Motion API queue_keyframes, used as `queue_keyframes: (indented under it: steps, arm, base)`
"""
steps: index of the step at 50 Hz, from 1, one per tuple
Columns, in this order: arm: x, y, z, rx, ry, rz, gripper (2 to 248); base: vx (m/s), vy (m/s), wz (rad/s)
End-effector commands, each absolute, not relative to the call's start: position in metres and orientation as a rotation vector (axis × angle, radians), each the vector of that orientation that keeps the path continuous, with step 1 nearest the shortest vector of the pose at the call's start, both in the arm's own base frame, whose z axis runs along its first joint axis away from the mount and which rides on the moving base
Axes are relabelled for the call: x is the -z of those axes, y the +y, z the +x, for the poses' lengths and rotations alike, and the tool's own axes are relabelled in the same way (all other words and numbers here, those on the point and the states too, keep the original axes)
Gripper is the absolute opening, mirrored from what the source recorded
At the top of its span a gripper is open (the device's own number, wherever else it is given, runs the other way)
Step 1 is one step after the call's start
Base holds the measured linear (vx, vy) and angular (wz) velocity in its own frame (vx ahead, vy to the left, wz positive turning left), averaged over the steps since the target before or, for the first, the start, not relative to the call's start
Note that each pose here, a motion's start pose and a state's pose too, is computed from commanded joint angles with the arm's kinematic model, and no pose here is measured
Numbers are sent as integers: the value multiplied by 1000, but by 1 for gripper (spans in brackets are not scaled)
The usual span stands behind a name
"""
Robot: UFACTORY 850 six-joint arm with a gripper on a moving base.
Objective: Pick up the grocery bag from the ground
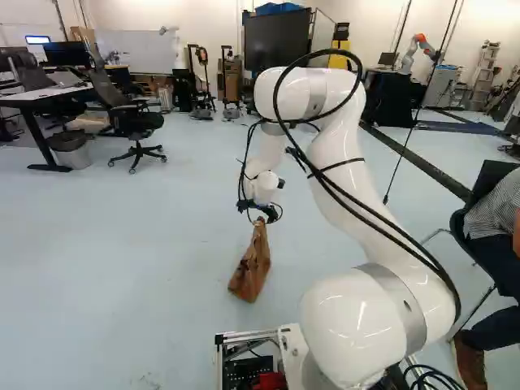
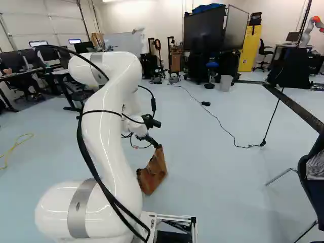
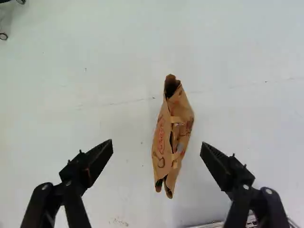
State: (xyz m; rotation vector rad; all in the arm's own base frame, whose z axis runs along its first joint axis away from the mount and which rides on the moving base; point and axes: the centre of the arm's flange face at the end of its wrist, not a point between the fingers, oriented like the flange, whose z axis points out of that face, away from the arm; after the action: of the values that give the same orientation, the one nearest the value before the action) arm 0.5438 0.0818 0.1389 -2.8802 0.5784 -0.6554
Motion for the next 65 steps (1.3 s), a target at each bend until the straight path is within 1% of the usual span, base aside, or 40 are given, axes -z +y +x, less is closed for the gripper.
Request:
queue_keyframes:
  steps: [65]
  arm:
    - [-46, 84, 557, 555, 586, -2926, 247]
  base:
    - [0, 0, 0]
